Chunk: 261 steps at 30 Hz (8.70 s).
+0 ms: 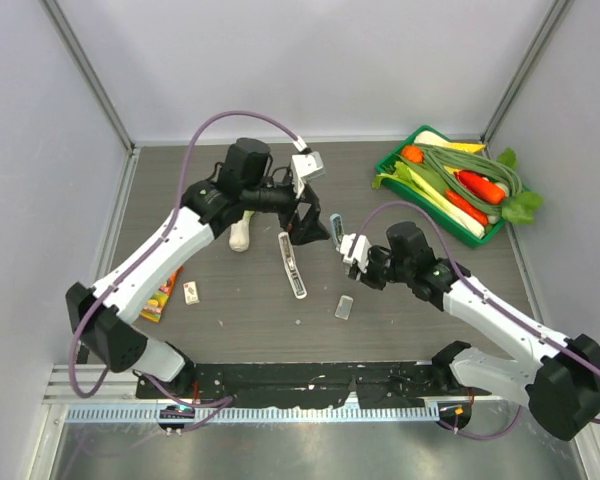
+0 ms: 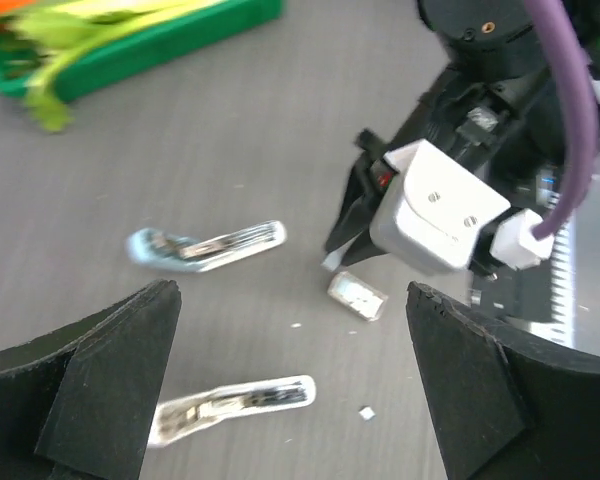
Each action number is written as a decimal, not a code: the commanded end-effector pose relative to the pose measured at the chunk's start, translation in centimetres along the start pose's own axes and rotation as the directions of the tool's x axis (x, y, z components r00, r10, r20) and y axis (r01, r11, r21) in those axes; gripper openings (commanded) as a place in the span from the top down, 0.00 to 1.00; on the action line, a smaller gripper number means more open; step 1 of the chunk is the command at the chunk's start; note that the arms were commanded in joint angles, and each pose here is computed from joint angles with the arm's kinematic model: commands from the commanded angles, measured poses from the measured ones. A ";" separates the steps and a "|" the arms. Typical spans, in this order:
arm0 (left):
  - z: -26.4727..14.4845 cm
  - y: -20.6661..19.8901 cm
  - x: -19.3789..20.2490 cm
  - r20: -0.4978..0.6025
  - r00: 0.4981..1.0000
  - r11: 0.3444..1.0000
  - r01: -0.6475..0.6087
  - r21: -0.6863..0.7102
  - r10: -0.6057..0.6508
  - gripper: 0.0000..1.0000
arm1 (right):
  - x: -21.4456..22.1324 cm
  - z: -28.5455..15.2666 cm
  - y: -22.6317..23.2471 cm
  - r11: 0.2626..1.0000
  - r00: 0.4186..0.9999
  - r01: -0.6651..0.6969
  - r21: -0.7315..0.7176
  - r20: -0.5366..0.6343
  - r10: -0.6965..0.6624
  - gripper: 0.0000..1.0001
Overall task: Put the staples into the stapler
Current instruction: Install the staple into the stapler.
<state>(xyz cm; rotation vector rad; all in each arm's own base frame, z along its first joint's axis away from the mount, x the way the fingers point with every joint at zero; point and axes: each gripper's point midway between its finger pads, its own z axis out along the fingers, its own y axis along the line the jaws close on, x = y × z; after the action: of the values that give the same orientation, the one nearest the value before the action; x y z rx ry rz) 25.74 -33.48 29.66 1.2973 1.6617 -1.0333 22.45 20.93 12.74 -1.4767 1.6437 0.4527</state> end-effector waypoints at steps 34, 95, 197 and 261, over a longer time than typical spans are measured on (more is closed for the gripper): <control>-18.4 9.4 11.0 -0.148 0.975 0.552 -0.031 -0.833 -0.168 0.00 | 6.1 2.7 -7.2 0.728 0.757 -0.619 0.296 -0.023 0.653 0.80; -17.5 9.4 12.0 -0.109 0.972 0.591 0.036 -0.806 -0.207 0.00 | 6.0 3.7 -6.8 0.696 0.712 -0.661 0.282 -0.059 0.700 0.80; -17.2 9.7 12.3 -0.106 0.970 0.602 0.049 -0.797 -0.219 0.00 | 7.2 3.8 -6.4 0.687 0.694 -0.671 0.278 -0.090 0.714 0.80; -17.2 9.6 12.3 -0.103 0.970 0.606 0.053 -0.794 -0.221 0.00 | 7.0 3.0 -7.3 0.654 0.673 -0.699 0.290 -0.042 0.739 0.80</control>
<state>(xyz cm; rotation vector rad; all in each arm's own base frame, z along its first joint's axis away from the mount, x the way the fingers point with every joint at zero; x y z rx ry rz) 30.85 -11.52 22.82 0.6907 2.0747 -0.1194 29.40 16.59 5.49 -0.6319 2.3812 0.5228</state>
